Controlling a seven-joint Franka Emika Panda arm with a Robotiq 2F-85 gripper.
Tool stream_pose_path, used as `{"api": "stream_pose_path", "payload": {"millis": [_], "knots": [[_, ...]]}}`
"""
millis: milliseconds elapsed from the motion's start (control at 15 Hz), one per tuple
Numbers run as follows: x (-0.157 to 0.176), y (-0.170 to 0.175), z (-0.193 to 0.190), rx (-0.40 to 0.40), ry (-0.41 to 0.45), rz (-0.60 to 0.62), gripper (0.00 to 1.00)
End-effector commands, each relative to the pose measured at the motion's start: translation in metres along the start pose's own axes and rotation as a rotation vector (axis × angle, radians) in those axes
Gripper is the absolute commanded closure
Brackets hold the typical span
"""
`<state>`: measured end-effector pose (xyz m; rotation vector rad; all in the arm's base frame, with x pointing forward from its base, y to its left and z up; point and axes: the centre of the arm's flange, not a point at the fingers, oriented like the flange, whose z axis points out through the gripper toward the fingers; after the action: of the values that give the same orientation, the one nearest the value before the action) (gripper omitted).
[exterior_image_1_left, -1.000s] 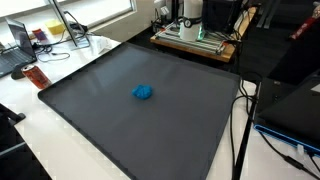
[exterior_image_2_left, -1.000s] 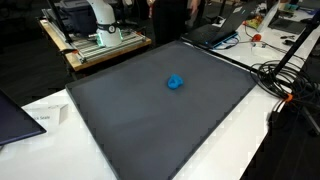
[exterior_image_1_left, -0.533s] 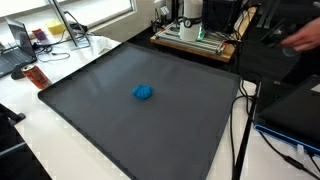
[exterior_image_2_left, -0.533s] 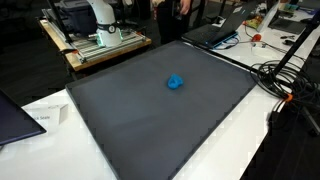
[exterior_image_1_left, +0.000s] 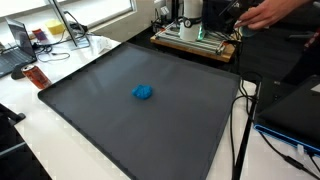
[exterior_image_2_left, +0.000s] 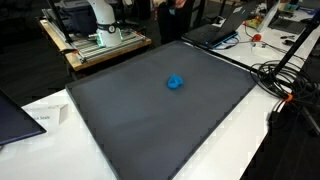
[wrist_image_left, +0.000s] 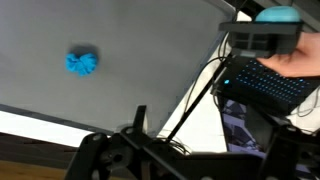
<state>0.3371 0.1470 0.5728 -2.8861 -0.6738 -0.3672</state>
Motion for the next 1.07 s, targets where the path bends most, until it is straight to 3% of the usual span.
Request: {"api": "stream_pose_path", "payload": {"millis": [0,400,1000], "knots": [[0.010,-0.014,-0.005,0.137,-0.002,-0.102,0.00],[-0.006,0.020,-0.014,0.241,-0.048,-0.184,0.00],[-0.032,0.072,-0.025,0.301,-0.110,-0.221,0.00]]}}
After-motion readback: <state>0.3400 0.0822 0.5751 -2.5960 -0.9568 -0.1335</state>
